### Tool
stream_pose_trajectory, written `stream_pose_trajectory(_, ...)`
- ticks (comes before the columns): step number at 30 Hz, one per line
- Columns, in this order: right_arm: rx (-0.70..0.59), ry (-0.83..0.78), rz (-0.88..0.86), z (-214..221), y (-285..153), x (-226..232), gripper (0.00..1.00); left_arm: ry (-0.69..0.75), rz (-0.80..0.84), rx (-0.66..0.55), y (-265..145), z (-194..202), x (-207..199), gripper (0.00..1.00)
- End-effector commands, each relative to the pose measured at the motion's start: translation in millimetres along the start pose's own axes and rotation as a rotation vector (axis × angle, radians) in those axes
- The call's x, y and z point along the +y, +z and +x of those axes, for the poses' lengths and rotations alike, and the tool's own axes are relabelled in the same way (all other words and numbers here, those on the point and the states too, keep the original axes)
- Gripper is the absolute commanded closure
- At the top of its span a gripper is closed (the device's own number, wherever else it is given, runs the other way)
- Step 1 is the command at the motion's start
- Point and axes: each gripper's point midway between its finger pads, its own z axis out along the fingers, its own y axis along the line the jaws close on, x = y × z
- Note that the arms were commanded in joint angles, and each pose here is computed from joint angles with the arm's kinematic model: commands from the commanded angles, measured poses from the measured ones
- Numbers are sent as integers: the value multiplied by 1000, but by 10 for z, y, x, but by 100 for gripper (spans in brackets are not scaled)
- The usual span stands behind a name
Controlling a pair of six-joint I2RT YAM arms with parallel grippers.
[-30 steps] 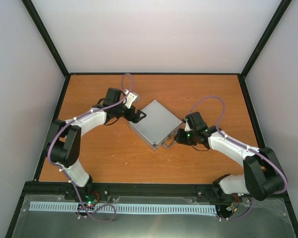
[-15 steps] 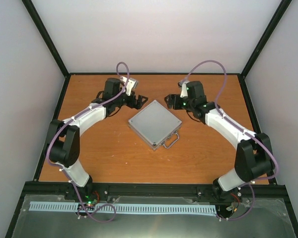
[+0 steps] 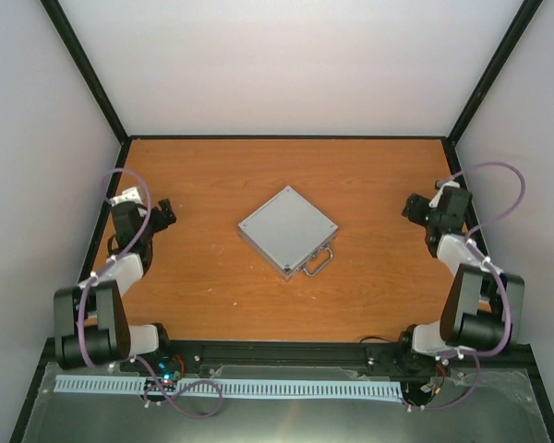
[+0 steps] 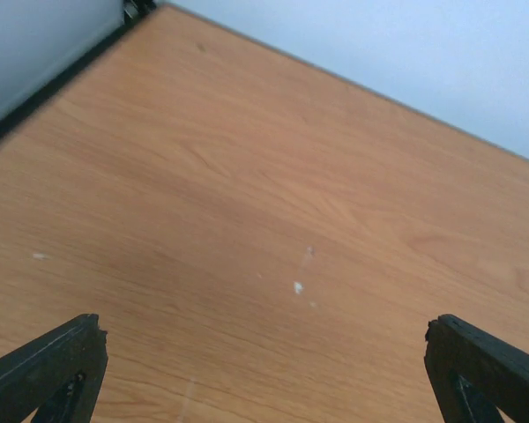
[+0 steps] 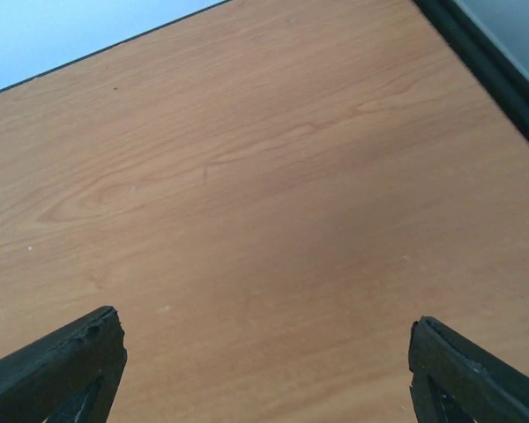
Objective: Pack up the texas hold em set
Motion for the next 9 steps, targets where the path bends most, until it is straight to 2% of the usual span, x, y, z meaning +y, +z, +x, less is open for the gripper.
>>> stream_pose_trajectory(1, -236, -72, 69, -231, -286, -94, 12, -25, -229, -294, -340, -409, 350, 0)
stream_pose_trajectory(9, -304, -108, 41, 21, -372, -89, 11, 30, -283, -341, -308, -344, 476, 0)
